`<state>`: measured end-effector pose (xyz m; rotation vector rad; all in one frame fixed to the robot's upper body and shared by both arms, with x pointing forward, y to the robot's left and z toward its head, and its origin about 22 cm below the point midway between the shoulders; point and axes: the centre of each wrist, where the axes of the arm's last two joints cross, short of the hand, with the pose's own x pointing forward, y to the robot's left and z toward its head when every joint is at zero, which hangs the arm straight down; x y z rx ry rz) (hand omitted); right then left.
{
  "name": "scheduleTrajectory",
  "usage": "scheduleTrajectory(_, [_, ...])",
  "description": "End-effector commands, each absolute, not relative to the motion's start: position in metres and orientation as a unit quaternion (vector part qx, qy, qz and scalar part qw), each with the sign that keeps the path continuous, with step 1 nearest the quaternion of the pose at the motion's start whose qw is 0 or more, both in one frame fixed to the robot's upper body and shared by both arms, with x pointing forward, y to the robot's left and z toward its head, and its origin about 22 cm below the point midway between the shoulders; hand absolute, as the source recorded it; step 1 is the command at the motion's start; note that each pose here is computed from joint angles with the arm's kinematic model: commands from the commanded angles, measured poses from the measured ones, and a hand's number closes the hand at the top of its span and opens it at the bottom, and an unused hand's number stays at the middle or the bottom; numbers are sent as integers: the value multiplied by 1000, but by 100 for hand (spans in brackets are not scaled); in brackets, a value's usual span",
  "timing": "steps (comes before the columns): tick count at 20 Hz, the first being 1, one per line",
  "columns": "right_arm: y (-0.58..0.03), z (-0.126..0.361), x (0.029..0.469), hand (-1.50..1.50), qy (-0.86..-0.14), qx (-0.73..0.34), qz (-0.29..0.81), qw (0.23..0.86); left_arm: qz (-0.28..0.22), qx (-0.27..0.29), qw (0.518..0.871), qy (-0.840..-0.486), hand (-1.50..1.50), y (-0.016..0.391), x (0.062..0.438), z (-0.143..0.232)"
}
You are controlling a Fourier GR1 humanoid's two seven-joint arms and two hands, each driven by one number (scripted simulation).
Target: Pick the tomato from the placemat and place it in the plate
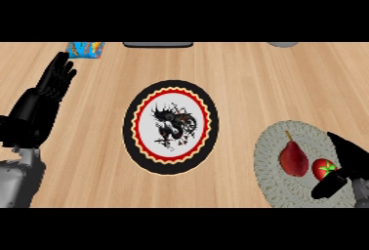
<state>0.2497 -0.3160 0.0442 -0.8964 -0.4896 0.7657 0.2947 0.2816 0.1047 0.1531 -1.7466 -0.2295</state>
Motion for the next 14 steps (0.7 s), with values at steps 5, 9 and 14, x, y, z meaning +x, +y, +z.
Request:
scheduleTrajectory(5, [-322,-3,245,-150,-213,-386,365,820,-94,58,639,-761,0,281,304,92])
scheduleTrajectory(9, [-318,-18,240,-150,-189,-399,369,818,-103,60,628,-769,0,270,302,102])
scheduleTrajectory(14, [-344,-11,262,150,-225,-406,359,810,-103,59,634,-764,0,278,296,106])
